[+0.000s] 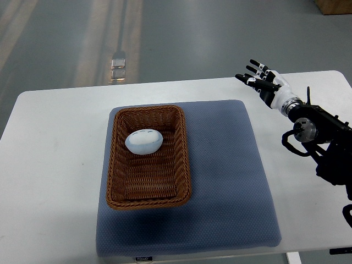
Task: Place blue toy in brown basket
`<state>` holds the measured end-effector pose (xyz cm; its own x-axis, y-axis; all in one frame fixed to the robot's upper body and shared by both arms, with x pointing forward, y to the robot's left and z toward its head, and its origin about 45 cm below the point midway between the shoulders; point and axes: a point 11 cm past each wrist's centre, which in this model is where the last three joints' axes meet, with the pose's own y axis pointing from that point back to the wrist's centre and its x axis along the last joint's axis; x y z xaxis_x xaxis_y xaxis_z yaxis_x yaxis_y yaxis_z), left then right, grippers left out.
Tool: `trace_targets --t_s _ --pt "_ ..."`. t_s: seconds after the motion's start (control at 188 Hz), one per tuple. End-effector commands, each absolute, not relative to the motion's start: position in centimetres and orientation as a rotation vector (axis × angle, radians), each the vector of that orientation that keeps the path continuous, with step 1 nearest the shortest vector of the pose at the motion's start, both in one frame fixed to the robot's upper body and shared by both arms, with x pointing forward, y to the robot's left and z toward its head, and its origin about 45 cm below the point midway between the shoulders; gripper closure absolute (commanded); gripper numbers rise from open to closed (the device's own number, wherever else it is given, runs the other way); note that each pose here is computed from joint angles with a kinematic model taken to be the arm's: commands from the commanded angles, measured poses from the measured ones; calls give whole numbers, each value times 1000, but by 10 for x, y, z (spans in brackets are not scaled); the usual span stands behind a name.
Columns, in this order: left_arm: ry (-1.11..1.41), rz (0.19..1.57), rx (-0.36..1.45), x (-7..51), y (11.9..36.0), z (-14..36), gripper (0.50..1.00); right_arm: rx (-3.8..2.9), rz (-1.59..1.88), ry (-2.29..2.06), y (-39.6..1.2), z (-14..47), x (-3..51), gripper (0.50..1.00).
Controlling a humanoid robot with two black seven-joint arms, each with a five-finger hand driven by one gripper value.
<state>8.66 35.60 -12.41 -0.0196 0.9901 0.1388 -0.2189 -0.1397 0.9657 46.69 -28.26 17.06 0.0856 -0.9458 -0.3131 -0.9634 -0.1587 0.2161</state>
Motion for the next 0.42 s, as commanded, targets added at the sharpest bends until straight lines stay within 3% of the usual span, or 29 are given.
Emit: trace_targets --t_s 0.0,0.414 --pt "977 1412 1139 87 356 -124 500 -2265 616 2008 -281 168 466 591" --pt "976 1411 1140 87 356 -124 500 -2262 630 2041 -288 159 460 589"
